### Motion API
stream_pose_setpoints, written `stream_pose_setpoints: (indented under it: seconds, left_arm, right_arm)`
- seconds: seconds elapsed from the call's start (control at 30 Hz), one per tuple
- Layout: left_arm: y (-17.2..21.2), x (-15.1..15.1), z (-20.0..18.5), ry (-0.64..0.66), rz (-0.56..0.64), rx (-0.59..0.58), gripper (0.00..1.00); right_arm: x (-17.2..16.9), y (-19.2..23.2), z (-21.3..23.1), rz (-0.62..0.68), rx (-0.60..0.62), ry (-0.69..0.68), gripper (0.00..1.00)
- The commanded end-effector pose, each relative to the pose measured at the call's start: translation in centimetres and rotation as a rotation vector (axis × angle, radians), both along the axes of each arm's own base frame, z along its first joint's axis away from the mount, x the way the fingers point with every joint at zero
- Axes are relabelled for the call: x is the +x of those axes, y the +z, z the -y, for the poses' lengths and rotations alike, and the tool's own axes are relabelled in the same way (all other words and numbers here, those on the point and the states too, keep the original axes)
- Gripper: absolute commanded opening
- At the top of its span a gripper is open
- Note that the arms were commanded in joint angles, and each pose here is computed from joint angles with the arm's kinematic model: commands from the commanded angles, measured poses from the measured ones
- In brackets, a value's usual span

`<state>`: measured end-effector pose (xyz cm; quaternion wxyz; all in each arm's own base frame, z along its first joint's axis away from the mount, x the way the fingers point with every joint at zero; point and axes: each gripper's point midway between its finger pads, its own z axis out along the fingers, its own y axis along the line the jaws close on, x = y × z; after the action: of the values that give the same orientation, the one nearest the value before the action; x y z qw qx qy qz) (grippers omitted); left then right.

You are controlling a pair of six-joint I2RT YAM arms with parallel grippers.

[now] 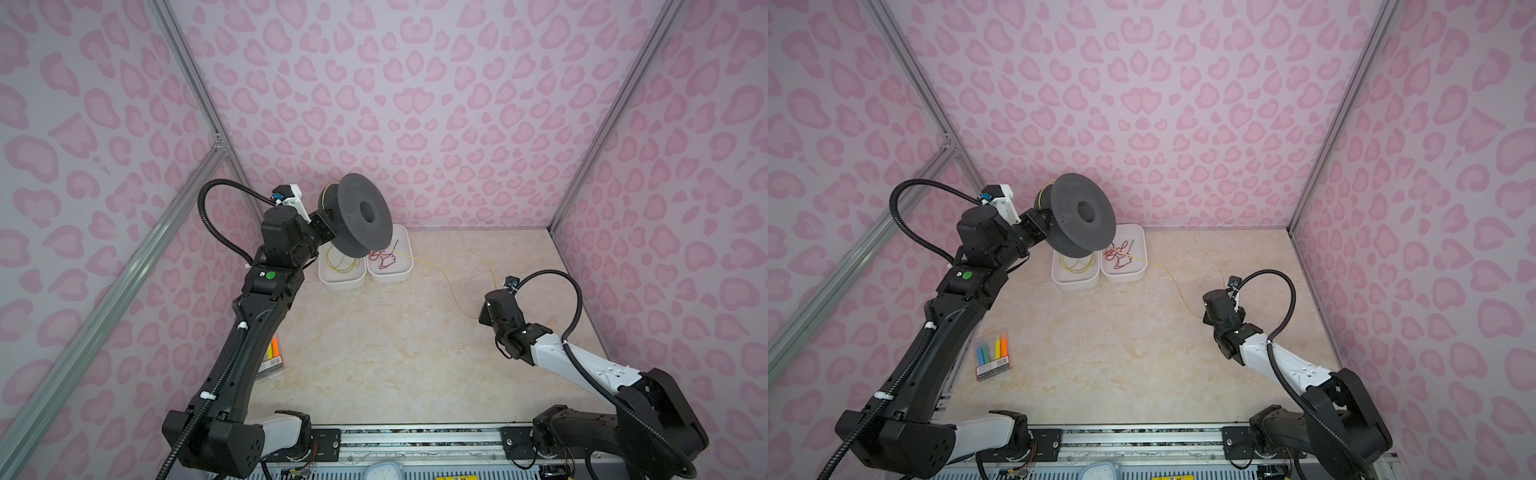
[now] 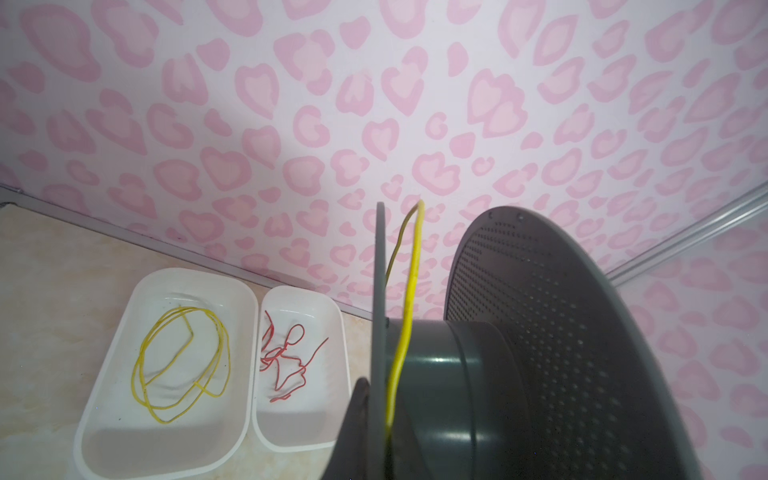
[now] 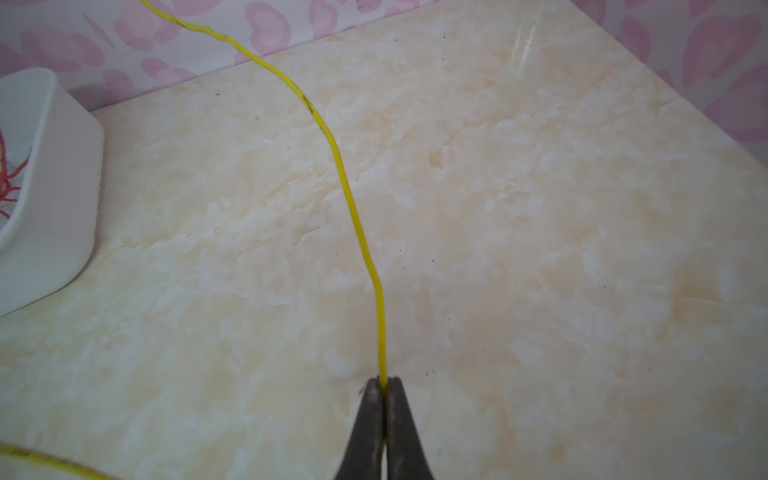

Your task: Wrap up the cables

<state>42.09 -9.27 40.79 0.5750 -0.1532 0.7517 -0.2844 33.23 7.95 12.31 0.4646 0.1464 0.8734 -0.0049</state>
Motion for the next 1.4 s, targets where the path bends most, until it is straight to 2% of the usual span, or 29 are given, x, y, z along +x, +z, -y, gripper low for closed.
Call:
stream_pose_setpoints:
  seconds: [0.0, 0.17, 0.4, 0.67, 0.83, 0.97, 1.23, 1.37]
  left_arm:
    - [1.1, 1.6, -1.8, 0.130, 0.048, 0.020, 0.04]
    - [-1.9, 2.9, -3.3, 0.255, -0.041, 0.175, 0.04]
    - [-4.7, 3.8, -4.9, 0.356, -0.107, 0.318, 0.04]
    - [-6.2, 4.8, -6.7, 0.452, -0.149, 0.411, 0.04]
    - [-7.9, 5.7, -5.9, 0.408, -0.183, 0.438, 0.04]
    - [-9.1, 5.7, -4.9, 0.361, -0.201, 0.507, 0.04]
    - [-9.3, 5.6, -2.4, 0.296, -0.198, 0.641, 0.04]
    - [-9.8, 5.1, -1.3, 0.237, -0.203, 0.709, 0.04]
  right_arm:
    - [-1.1, 2.9, 0.4, 0.046, -0.099, -0.009, 0.00]
    - [-2.2, 9.3, -0.1, 0.158, -0.097, 0.028, 0.00]
    - [-3.8, 17.2, -1.3, 0.291, -0.002, 0.111, 0.00]
    - [-6.0, 23.0, -3.5, 0.377, 0.107, 0.234, 0.00]
    - [-7.0, 25.6, -4.7, 0.433, 0.165, 0.293, 0.00]
    - [-6.9, 28.6, -5.7, 0.509, 0.215, 0.332, 0.00]
    - [-5.2, 34.4, -7.6, 0.617, 0.256, 0.360, 0.00]
    - [-2.9, 37.8, -7.6, 0.661, 0.288, 0.359, 0.00]
